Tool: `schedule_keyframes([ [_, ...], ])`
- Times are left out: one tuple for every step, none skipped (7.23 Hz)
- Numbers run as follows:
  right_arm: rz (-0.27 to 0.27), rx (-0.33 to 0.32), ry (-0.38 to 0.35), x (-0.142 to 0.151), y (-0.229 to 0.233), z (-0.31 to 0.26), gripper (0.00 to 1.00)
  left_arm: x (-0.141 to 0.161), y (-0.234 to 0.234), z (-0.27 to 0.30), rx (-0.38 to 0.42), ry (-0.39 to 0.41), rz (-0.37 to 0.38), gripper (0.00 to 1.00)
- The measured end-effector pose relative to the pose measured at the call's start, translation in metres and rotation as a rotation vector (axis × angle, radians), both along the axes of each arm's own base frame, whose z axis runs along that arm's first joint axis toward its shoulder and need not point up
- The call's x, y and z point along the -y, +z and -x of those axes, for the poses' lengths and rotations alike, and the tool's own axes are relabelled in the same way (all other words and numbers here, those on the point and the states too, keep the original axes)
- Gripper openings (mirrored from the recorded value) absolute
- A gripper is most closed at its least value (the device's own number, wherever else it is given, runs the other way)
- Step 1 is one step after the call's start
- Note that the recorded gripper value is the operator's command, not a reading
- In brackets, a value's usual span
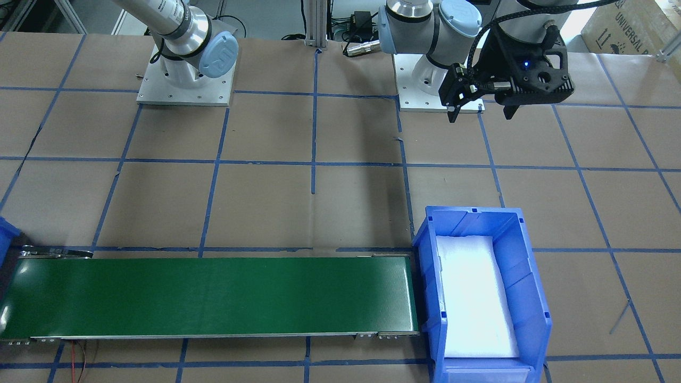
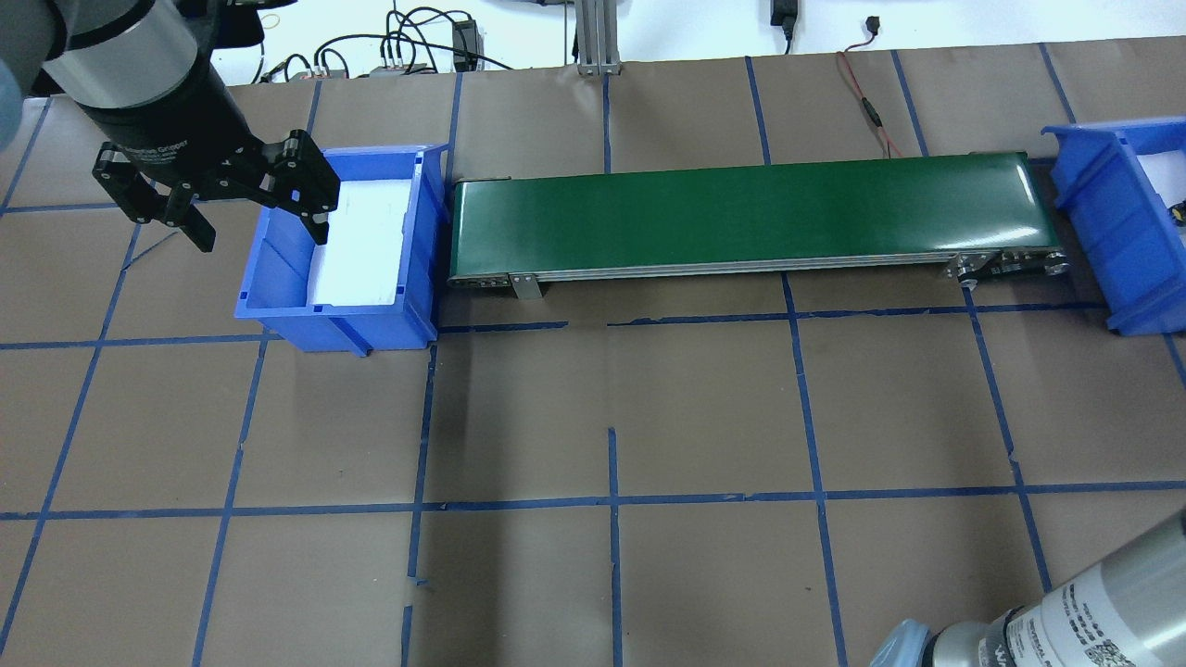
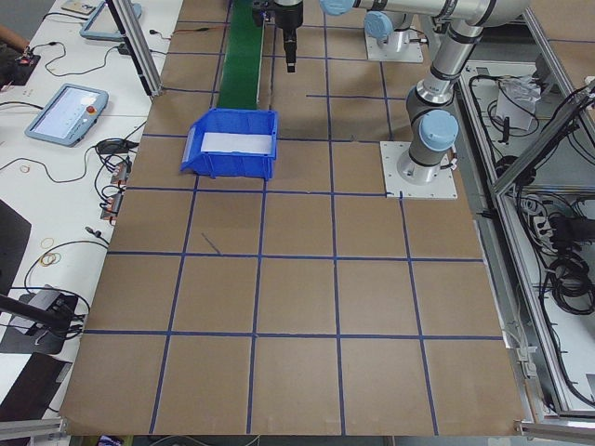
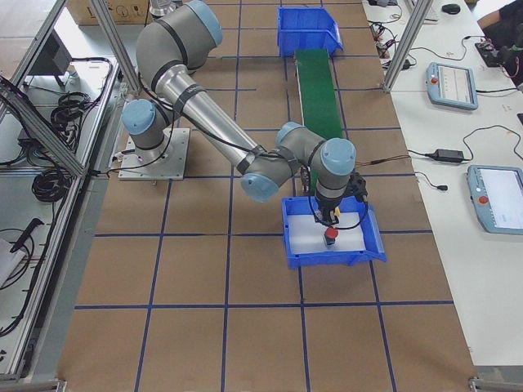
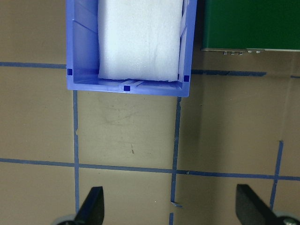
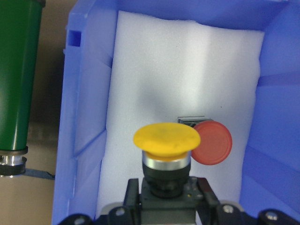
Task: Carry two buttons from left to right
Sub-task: 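Carry the yellow-capped button with the right gripper into the far blue bin, then lower the yellow button beside the red one and open the right gripper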
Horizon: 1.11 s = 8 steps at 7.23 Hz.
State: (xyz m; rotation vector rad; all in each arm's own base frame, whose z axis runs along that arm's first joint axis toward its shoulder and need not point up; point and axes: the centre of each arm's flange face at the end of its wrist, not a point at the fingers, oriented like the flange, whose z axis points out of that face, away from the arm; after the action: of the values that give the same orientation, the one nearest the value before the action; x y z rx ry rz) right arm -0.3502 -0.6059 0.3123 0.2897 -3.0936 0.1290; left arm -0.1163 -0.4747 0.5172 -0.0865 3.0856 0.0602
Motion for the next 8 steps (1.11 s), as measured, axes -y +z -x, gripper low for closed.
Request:
schedule_keyframes([
  [0.006,-0.004,0.003,0.000,-0.005,0.001,0.12,0.000,0.000,0.000,0.001,-0.001,0.001,1.00],
  [0.022,-0.018,0.012,0.003,-0.007,0.005,0.14,0.000,0.000,-0.001,0.002,-0.002,0.001,1.00],
  [0.035,-0.030,0.020,0.007,-0.009,0.008,0.15,0.000,0.000,-0.001,0.003,-0.002,0.001,1.00],
  [0.042,-0.034,0.024,0.010,-0.011,0.011,0.16,0.000,-0.001,-0.001,0.003,-0.002,0.000,1.00],
  [0.046,-0.036,0.025,0.011,-0.011,0.012,0.17,0.000,-0.001,-0.001,0.004,-0.004,-0.001,1.00],
  [0.054,-0.043,0.026,0.012,-0.005,0.012,0.17,0.000,-0.001,-0.001,0.005,-0.006,-0.001,1.00],
  [0.066,-0.055,0.035,0.015,0.003,0.015,0.17,0.000,-0.001,-0.001,0.005,-0.006,-0.001,1.00],
  [0.075,-0.066,0.052,0.019,0.007,0.019,0.20,0.000,-0.001,-0.001,0.007,-0.006,-0.001,1.00],
])
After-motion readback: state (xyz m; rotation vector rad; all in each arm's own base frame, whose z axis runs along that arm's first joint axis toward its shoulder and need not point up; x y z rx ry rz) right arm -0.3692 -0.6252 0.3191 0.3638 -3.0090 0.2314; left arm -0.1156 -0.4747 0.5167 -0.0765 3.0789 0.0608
